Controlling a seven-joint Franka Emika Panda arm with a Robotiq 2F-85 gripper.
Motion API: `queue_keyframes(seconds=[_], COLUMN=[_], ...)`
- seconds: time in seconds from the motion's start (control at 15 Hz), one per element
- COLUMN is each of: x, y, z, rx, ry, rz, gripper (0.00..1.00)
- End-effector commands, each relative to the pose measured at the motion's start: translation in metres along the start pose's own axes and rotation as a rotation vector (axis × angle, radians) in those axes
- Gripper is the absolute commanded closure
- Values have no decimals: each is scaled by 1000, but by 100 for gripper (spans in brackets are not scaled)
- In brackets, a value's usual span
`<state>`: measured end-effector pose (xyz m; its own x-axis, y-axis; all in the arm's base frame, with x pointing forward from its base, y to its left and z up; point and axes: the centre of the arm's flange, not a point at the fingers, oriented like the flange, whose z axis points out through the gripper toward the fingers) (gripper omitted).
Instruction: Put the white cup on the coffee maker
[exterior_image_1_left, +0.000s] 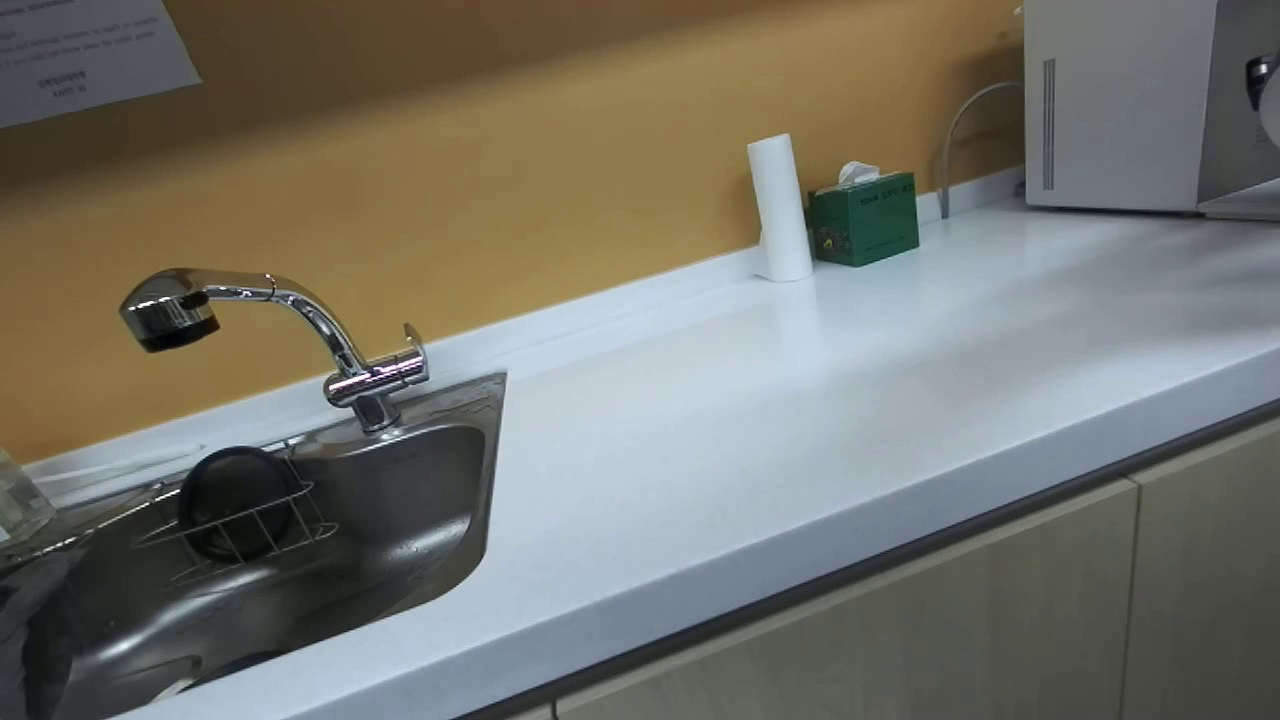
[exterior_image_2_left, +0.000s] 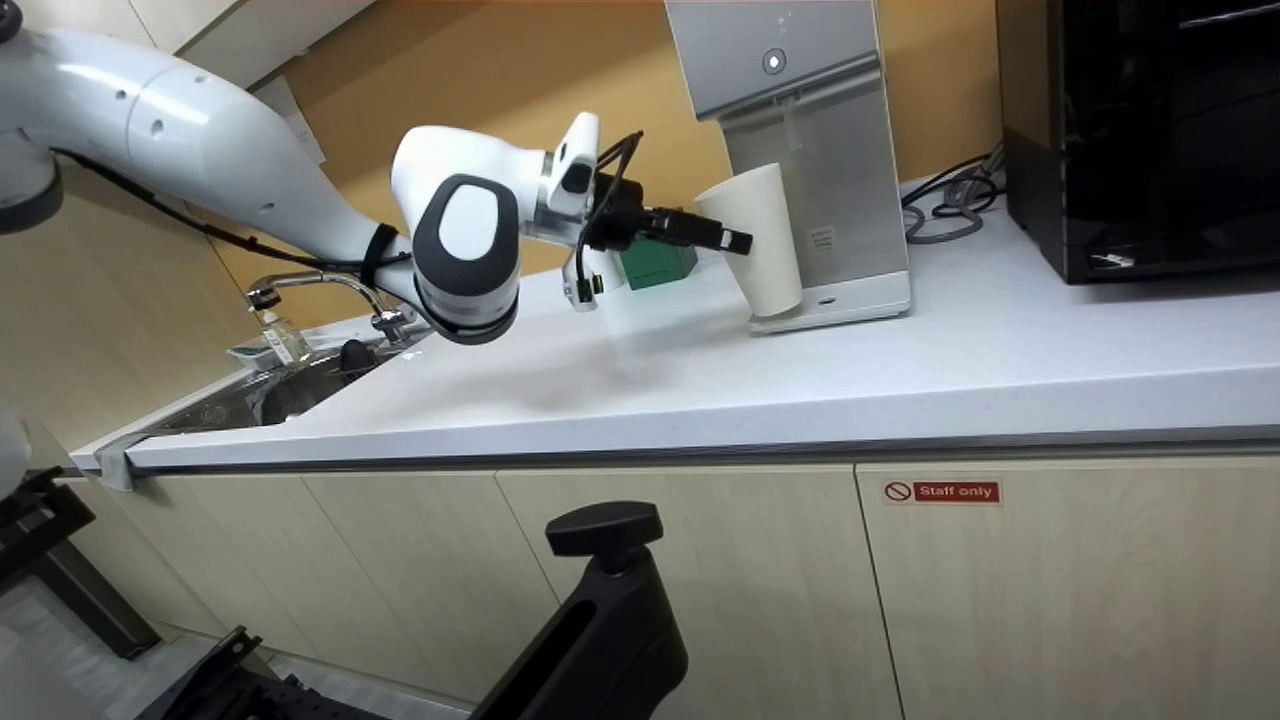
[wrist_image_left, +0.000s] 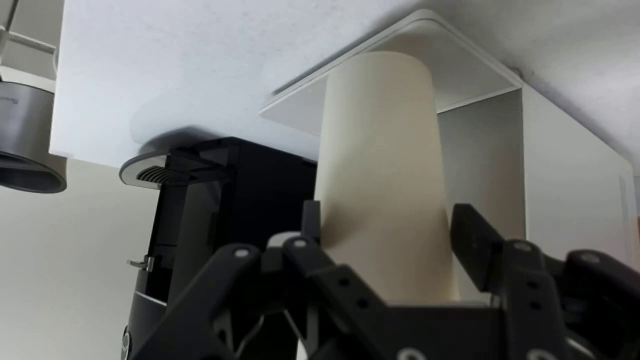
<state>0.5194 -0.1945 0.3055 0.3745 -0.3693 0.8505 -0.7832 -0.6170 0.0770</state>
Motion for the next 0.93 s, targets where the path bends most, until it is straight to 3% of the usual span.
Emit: queue_keyframes(seconds=[0.0, 0.47, 0.53, 0.67, 0.73, 0.87], x=[17, 29, 20, 21, 21, 20], y=[2, 13, 14, 17, 17, 15], z=[12, 28, 19, 21, 21, 24], rx=[52, 15, 12, 7, 8, 1], ry=[-13, -13, -13, -13, -13, -14], rz=[45, 61, 71, 70, 68, 66], gripper=[58, 58, 33, 33, 58, 58])
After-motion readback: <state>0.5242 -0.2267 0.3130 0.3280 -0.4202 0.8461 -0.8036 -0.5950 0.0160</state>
